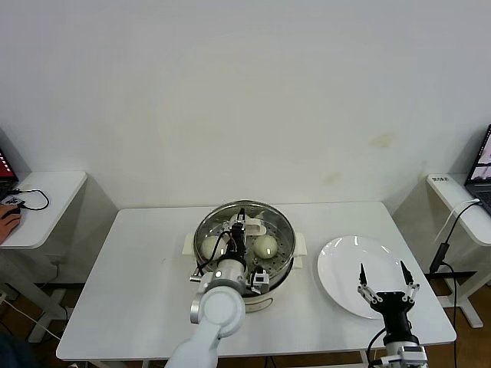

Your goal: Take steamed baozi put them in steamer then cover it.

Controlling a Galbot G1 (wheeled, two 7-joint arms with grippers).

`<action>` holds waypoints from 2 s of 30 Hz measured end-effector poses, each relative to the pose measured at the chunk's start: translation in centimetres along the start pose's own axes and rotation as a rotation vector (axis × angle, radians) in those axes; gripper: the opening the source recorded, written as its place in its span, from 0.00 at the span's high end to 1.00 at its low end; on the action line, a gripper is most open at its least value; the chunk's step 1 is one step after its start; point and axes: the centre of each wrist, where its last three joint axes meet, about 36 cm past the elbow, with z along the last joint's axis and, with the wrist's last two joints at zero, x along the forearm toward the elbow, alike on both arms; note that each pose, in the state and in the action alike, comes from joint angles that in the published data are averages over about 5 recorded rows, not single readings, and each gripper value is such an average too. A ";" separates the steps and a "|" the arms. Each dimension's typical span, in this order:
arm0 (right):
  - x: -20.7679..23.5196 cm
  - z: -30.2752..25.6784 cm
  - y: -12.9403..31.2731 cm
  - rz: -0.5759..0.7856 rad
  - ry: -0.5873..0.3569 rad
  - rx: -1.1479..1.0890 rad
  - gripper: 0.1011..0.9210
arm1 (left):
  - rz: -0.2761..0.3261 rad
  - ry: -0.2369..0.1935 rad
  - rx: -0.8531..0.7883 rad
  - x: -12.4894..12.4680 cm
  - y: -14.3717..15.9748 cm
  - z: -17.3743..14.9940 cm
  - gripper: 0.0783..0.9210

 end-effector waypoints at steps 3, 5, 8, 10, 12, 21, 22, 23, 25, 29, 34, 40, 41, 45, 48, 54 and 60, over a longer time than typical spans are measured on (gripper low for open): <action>0.0 0.0 0.0 -0.001 0.000 0.000 0.12 | 0.004 0.002 -0.002 0.0 -0.2 0.0 0.92; 0.0 0.0 0.0 -0.002 0.000 0.000 0.12 | 0.007 0.002 -0.002 0.0 -0.4 0.0 0.92; 0.0 0.0 0.0 -0.004 0.000 0.000 0.12 | 0.008 0.002 0.002 0.1 -0.5 -0.2 0.92; 0.0 0.0 0.0 -0.005 0.000 0.000 0.12 | 0.006 0.002 0.004 0.1 -0.5 -0.2 0.91; 0.0 0.0 0.0 -0.006 0.000 0.000 0.12 | 0.003 0.004 0.007 0.0 -0.5 -0.3 0.87; 0.0 0.0 0.0 -0.011 0.001 0.000 0.12 | -0.002 -0.002 0.019 0.5 -0.4 0.0 0.58; 0.0 0.0 0.1 -0.011 0.001 0.000 0.12 | -0.002 -0.004 0.020 0.7 -0.3 0.0 0.53; 0.0 0.0 0.1 -0.012 0.001 0.000 0.12 | -0.004 -0.006 0.022 0.8 -0.3 0.1 0.50; 0.0 0.0 0.1 -0.012 0.002 0.000 0.12 | -0.007 -0.009 0.025 1.1 -0.2 0.2 0.43; 0.1 0.0 0.1 -0.014 0.003 0.001 0.12 | -0.012 -0.022 0.031 2.0 0.0 0.6 0.30; 0.2 -0.1 0.2 -0.018 0.004 0.000 0.12 | -0.014 -0.050 0.041 3.7 0.3 1.2 0.15; 0.3 -0.1 0.2 -0.026 0.003 0.001 0.12 | -0.031 -0.090 0.061 6.4 0.8 2.5 0.12; 0.3 -0.2 0.2 -0.028 0.003 0.001 0.12 | -0.038 -0.096 0.066 7.0 1.1 2.8 0.12; 0.4 -0.2 0.0 -0.034 0.004 0.000 0.12 | -0.075 -0.119 0.103 9.4 2.0 4.2 0.12; 0.6 -0.1 -0.2 -0.040 0.009 -0.001 0.12 | -0.107 -0.137 0.168 11.3 2.6 5.5 0.12; 0.7 0.0 -0.6 -0.059 0.018 -0.015 0.12 | -0.164 -0.151 0.412 14.2 2.6 8.8 0.12; 1.2 0.1 -0.3 -0.092 0.049 -0.039 0.12 | -0.208 -0.090 0.719 16.0 1.4 13.2 0.12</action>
